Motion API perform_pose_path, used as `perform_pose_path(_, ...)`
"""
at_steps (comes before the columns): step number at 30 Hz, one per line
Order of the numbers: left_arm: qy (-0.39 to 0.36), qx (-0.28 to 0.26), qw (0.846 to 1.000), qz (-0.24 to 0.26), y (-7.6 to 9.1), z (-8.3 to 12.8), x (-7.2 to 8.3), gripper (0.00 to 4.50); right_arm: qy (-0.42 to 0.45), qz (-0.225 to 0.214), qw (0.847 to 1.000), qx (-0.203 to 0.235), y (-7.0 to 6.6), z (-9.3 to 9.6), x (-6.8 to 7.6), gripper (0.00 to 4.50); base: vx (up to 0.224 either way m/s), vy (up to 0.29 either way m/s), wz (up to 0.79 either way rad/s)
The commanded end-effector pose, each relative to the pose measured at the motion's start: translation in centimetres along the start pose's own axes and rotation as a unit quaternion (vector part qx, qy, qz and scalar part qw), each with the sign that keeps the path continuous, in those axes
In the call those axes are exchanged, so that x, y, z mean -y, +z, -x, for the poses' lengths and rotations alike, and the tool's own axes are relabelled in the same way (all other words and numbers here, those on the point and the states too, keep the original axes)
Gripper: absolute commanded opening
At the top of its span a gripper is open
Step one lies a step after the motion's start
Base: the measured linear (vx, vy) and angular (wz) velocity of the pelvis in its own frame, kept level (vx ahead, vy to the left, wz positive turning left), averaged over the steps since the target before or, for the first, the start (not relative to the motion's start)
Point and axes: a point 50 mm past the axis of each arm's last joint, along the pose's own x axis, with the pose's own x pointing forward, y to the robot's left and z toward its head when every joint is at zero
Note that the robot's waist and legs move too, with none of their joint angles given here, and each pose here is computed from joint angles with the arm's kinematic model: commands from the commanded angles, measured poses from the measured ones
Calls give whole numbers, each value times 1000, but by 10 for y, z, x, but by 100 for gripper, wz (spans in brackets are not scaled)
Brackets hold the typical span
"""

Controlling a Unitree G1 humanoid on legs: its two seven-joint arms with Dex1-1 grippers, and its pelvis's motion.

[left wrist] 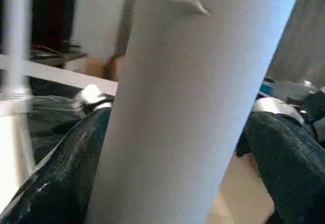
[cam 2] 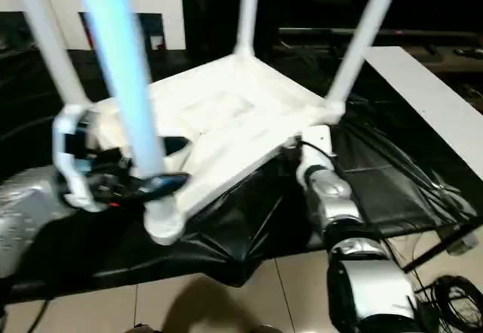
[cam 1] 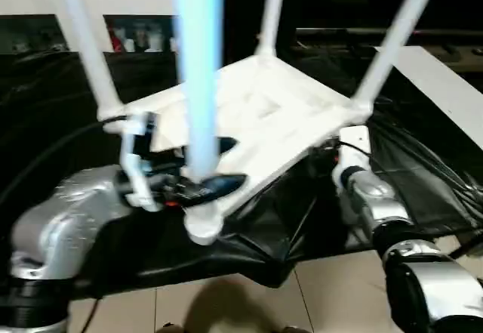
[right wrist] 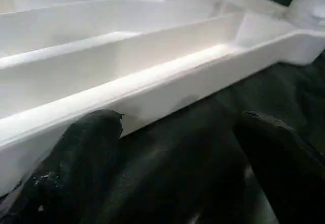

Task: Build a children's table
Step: Rotate table base

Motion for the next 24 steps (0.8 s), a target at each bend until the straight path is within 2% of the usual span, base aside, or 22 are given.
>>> perform_pose_path(1,-34,-14,999,-4,-2,-14,7,450,54,24,998,26,17,-7,-22,430,0,0,0)
perform_pose_path(5,-57,-19,998,0,-9,-31,10,450,114,45,992,29,18,-10,-49,430,0,0,0)
perform_pose_path(8,-67,-23,998,-1,-12,-43,9,450,136,48,989,34,18,-10,-60,430,0,0,0)
perform_pose_path(13,-63,-32,997,-13,-17,-57,3,450,158,49,985,38,19,-10,-69,430,0,0,0)
perform_pose_path(17,-33,-37,998,-35,-19,-68,-10,450,165,54,984,40,20,-10,-73,430,0,0,0)
perform_pose_path(18,-33,-37,998,-35,-19,-68,-10,450,165,54,984,40,20,-10,-73,430,0,0,0)
perform_pose_path(24,37,-55,995,-69,-21,-74,-32,450,155,61,985,42,20,-10,-69,430,0,0,0)
